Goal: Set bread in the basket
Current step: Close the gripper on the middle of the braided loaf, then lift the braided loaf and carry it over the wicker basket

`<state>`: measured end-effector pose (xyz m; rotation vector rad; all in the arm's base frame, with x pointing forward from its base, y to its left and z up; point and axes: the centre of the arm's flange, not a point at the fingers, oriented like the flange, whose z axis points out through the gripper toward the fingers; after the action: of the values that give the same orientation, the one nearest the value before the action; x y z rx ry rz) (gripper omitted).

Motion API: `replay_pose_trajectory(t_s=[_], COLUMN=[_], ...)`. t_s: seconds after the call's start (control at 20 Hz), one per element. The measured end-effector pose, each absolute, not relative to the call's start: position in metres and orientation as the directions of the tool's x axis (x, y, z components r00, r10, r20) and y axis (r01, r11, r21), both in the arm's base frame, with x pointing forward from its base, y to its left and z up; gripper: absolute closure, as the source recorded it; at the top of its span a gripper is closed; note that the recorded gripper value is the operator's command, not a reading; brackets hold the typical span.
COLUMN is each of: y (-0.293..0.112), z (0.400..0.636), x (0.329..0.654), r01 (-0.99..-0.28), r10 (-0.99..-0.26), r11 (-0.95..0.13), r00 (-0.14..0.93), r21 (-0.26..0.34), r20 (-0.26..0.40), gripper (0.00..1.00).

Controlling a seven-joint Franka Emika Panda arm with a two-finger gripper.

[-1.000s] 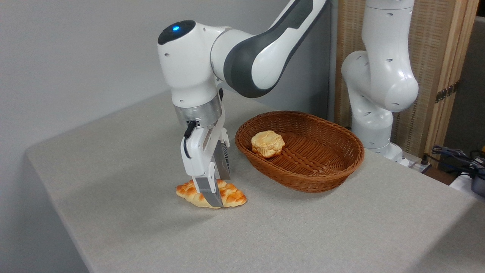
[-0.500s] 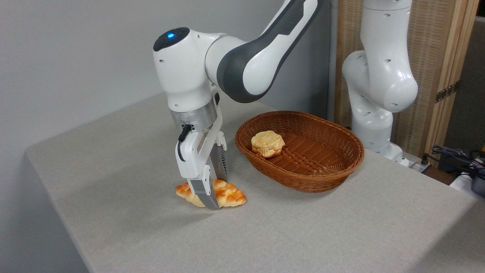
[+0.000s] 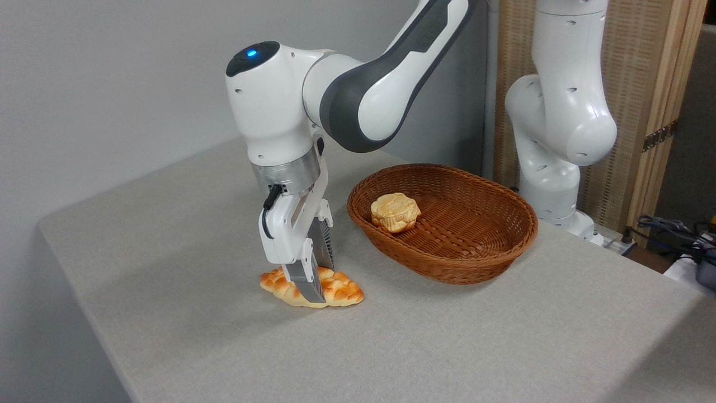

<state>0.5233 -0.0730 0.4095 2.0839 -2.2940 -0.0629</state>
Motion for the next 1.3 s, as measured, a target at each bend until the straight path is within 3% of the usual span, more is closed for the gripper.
replay_pose_trajectory(t_s=[0.3,0.55,0.9,1.0,1.1,1.2,1.25,1.3], y=[-0.072,-0.065,-0.053,-0.046,-0.041,-0.039,-0.039,-0.038], z=[0.414,0.439,0.486,0.499,0.512,0.519,0.521,0.523], x=[0.524,0.518,0.495,0.485,0.471,0.46,0.456,0.45], r01=[-0.994,-0.996,-0.996,-0.994,-0.989,-0.982,-0.979,-0.973], r10=[-0.996,-0.996,-0.994,-0.993,-0.992,-0.991,-0.991,-0.99], r11=[0.094,0.085,0.066,0.061,0.065,0.074,0.077,0.083], r00=[-0.094,-0.085,-0.06,-0.052,-0.05,-0.053,-0.054,-0.057], r21=[0.049,0.026,0.067,0.09,0.132,0.174,0.189,0.216], r20=[0.006,0.022,0.086,0.102,0.116,0.122,0.123,0.125], gripper=[0.59,0.6,0.58,0.51,0.49,0.29,0.22,0.21])
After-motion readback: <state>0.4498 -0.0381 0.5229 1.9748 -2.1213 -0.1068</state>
